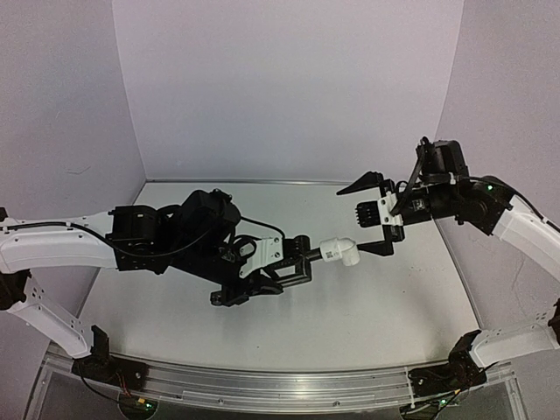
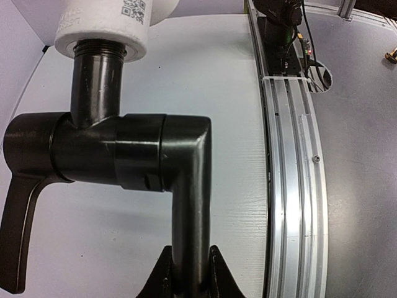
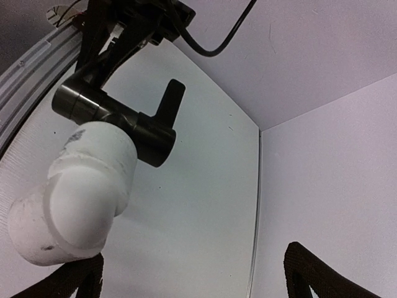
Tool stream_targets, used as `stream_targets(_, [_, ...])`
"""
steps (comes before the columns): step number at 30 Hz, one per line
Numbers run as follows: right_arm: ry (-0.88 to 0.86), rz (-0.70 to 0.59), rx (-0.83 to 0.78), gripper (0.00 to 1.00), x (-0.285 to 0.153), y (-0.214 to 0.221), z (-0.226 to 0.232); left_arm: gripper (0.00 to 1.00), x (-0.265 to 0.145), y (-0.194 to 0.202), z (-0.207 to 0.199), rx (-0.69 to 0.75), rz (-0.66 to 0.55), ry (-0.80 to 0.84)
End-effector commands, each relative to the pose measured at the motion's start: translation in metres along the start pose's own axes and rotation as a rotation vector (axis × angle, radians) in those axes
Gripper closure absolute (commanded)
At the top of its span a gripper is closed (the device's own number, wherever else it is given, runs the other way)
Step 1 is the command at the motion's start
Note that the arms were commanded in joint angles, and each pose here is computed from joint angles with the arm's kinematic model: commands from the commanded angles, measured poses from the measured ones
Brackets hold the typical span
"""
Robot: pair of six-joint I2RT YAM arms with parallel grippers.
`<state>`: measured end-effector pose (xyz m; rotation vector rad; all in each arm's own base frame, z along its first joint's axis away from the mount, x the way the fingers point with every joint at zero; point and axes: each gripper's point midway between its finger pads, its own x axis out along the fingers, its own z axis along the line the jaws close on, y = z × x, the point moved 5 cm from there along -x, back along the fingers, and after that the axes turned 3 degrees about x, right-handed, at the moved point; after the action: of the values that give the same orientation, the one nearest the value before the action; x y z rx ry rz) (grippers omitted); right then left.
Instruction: Install the water faucets
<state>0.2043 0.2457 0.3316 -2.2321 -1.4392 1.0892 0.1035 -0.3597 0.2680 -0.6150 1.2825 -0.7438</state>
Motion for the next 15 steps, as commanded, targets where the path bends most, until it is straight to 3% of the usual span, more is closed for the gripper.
stream_targets(1, [-0.04,-0.083,-0.023,0.02,-0.009,-0.022,0.007,1.0,-0.014,-0.041,0.017,0.008,-0.168,-0.068])
stream_targets(15, [-0.05,-0.134,0.007,0.02,-0.011,-0.041,0.002,1.0,-0.008,-0.041,0.018,0.012,-0.152,-0.057])
